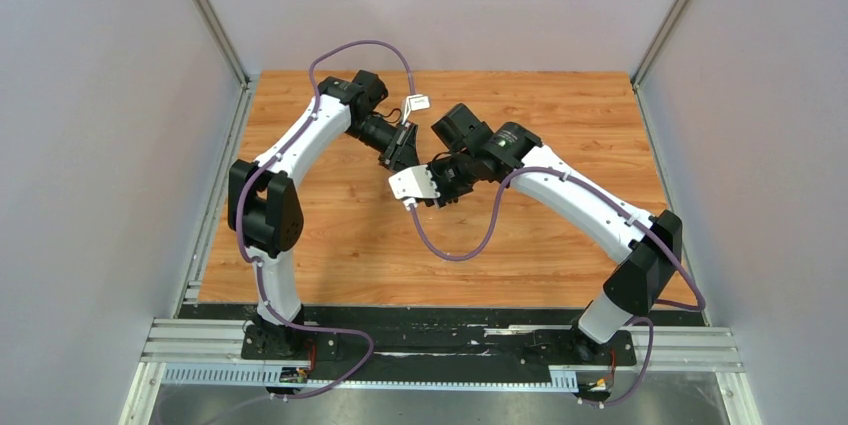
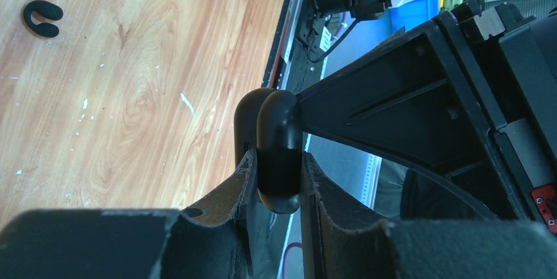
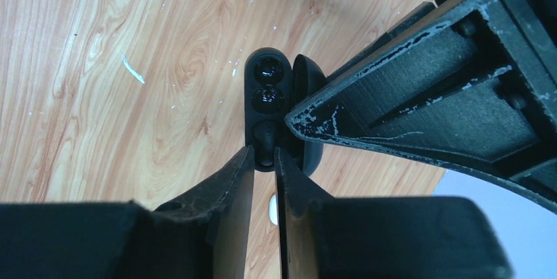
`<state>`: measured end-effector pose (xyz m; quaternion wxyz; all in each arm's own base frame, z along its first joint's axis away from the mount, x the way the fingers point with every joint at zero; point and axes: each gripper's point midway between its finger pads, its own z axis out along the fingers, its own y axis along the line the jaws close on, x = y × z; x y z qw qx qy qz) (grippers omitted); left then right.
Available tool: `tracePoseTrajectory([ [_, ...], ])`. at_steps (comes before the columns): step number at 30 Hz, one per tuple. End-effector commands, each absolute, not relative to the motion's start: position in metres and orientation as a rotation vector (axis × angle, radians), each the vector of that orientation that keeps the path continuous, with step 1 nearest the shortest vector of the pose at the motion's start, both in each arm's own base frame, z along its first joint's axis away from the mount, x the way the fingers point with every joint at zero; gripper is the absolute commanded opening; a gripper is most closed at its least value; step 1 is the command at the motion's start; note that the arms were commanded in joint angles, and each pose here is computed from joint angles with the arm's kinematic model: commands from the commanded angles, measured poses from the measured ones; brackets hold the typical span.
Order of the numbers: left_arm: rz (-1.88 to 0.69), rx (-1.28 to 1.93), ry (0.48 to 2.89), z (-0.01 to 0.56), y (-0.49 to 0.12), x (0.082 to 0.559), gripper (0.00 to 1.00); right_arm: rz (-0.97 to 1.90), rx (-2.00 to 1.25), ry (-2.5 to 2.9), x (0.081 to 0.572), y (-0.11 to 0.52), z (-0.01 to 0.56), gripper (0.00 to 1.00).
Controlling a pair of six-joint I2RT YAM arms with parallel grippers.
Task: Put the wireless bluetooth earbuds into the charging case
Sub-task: Place the earbud in the charging case.
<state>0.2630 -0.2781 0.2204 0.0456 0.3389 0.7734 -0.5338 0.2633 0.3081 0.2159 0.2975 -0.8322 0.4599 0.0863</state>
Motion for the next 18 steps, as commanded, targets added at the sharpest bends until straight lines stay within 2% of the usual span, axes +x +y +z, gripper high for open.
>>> tracePoseTrajectory([
  [1, -1.695, 1.024, 2.298, 0.238, -0.281, 0.264, 0.0, 0.178, -2.131, 1.238, 0.271, 0.309, 0.242, 0.24],
  [6, -1.692, 1.026, 2.297, 0.236, -0.281, 0.264, 0.0, 0.201, -2.063, 1.227, 0.267, 0.31, 0.267, 0.34],
  [13, -1.675, 1.027, 2.311, 0.232, -0.28, 0.266, 0.0, 0.227, -1.96, 1.224, 0.262, 0.3, 0.3, 0.38],
  [18, -1.624, 1.012, 2.35, 0.225, -0.27, 0.271, 0.0, 0.339, -1.856, 1.313, 0.248, 0.284, 0.305, 0.38],
])
